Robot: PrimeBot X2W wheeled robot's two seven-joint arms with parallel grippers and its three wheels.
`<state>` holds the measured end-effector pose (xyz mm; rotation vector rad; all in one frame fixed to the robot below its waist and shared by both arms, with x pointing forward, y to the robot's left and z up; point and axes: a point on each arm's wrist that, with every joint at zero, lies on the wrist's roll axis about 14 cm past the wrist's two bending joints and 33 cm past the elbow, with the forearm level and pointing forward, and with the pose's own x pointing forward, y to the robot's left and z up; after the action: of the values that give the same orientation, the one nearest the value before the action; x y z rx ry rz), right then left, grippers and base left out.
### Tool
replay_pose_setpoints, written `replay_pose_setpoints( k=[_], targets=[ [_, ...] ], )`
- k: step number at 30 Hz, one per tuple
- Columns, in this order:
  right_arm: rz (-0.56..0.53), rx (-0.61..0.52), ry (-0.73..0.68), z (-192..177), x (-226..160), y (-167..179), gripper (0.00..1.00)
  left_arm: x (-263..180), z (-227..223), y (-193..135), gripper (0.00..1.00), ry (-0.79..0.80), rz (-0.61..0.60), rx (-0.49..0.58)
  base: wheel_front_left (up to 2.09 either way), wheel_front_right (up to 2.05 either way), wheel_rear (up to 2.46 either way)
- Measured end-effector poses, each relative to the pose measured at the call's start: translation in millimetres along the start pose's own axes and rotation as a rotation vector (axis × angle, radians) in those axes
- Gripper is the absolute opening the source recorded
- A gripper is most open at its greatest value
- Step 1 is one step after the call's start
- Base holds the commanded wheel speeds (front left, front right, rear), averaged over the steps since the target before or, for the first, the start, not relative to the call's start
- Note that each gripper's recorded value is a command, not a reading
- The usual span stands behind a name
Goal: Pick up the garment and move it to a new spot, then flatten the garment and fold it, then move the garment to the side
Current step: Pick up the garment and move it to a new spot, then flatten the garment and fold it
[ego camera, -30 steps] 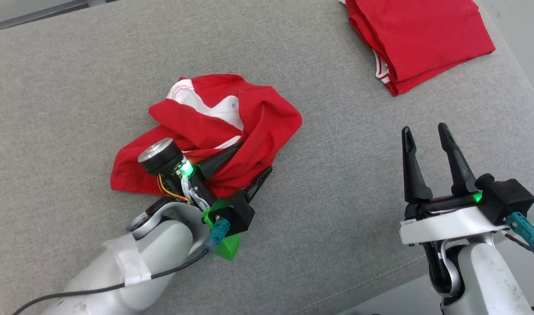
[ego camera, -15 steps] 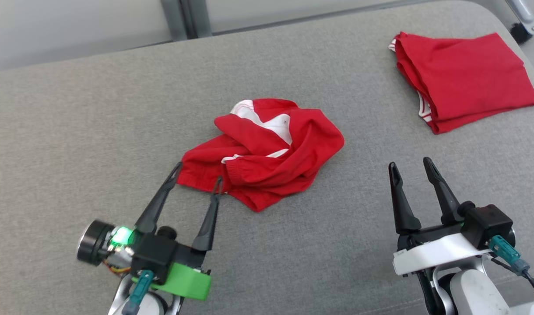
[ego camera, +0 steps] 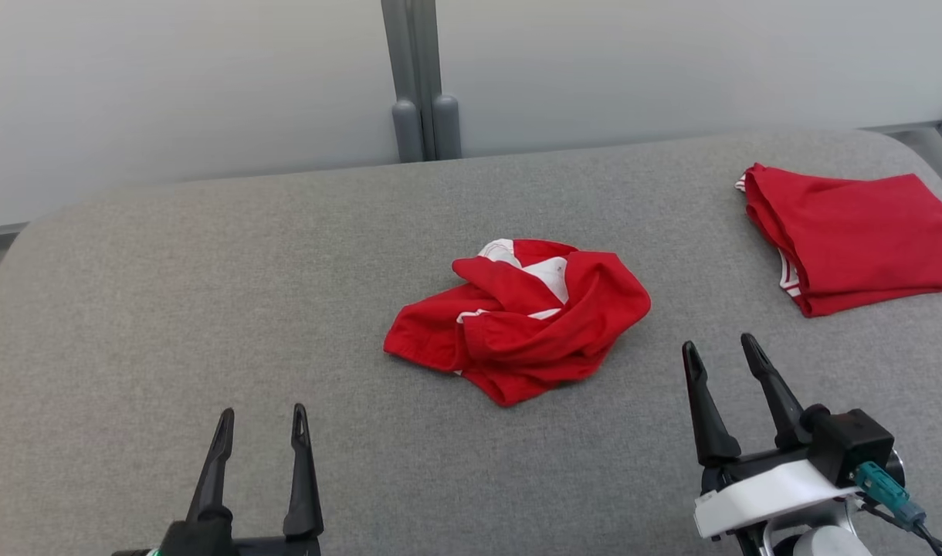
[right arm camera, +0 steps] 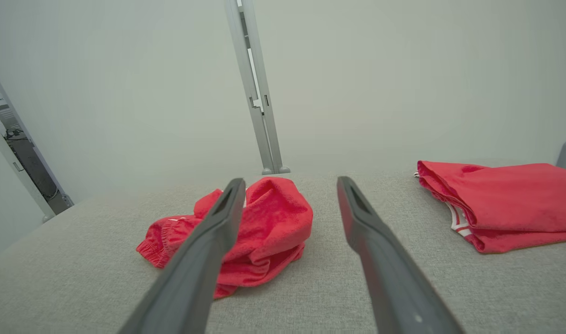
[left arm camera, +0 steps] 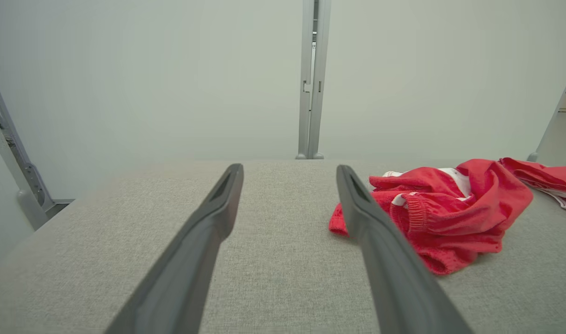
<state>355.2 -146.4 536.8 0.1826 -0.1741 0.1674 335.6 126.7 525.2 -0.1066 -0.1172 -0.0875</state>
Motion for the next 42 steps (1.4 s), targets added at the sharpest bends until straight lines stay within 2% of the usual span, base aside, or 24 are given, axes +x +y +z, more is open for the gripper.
replay_pose_setpoints(
  k=[6, 15, 42],
  targets=[
    [0.007, -0.01, 0.009, -1, -15, 3, 1.0, -20, 1, 19, 1.0, -0.007, 0.066, -0.003, 0.0, 0.0, 0.0],
    [0.025, -0.04, 0.036, -7, -29, 5, 1.0, -29, -3, 33, 1.0, 0.006, 0.095, 0.005, 0.0, 0.0, 0.0],
    [0.07, -0.013, 0.088, -23, -30, 17, 1.0, -31, -5, 27, 1.0, 0.015, 0.068, 0.011, 0.0, 0.0, 0.0]
  ],
)
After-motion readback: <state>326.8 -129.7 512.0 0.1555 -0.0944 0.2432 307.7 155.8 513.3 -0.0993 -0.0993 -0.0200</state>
